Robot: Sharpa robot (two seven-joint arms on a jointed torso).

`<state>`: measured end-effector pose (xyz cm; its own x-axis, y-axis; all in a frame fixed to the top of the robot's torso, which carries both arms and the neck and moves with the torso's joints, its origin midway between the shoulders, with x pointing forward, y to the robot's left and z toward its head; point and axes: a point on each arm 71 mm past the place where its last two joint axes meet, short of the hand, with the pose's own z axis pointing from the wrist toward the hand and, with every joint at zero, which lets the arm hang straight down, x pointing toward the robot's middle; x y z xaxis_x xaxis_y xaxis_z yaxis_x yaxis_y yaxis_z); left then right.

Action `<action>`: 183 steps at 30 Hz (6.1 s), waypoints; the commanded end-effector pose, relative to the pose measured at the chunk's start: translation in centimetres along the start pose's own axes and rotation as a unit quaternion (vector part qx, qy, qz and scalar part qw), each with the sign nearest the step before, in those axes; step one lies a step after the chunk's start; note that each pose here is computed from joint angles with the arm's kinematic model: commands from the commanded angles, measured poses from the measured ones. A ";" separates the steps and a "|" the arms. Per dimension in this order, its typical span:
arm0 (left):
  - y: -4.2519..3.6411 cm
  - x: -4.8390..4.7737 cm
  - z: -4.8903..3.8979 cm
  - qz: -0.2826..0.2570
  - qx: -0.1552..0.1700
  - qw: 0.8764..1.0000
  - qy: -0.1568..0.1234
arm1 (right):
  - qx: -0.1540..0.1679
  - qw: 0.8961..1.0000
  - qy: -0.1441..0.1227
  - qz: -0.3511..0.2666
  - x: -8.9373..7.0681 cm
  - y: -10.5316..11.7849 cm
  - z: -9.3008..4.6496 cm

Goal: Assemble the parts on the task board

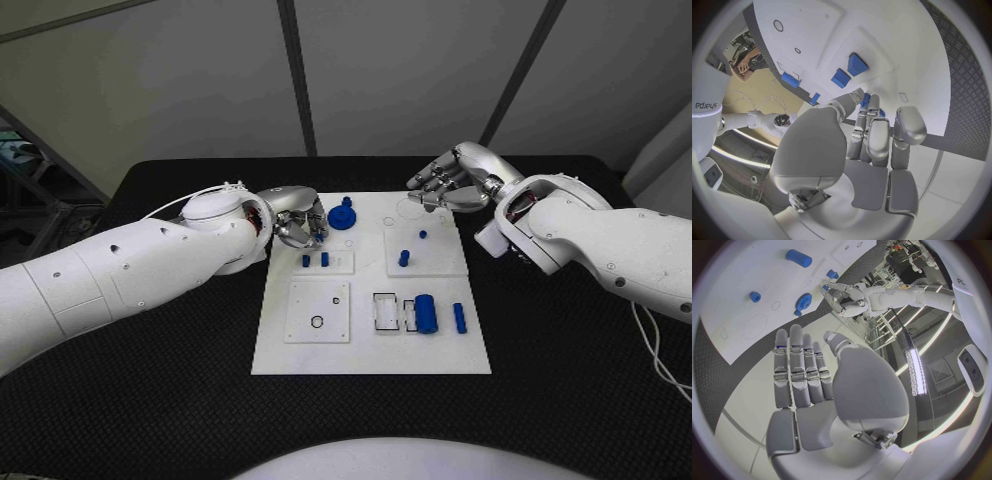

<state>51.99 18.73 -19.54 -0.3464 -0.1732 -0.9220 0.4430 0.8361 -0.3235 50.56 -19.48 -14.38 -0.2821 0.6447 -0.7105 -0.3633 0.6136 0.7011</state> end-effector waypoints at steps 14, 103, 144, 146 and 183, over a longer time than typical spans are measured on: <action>0.02 0.08 -0.01 0.003 -0.005 1.000 0.009 | -0.003 1.000 0.001 -0.001 0.0 0.1 0.0; 6.21 -2.78 -10.29 -0.650 0.030 0.741 -0.163 | 0.019 0.939 0.043 -0.341 1.2 -0.8 -1.0; 5.09 -2.53 -9.65 -0.657 0.049 0.737 -0.151 | 0.029 0.926 0.105 -0.362 5.4 -1.7 0.8; 5.09 -2.52 -9.65 -0.657 0.049 0.737 -0.150 | 0.030 0.925 0.107 -0.363 5.4 -1.7 0.8; 5.57 -2.50 -9.44 -0.657 0.045 0.737 -0.152 | -0.018 0.934 0.032 -0.356 4.4 0.5 -1.0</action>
<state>47.49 28.84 -17.21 -0.3177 -0.9286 0.1916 -0.0647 -0.1804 -0.9815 48.53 -16.99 -17.82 -0.0507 0.0148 -0.9986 -0.5042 0.8627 0.0384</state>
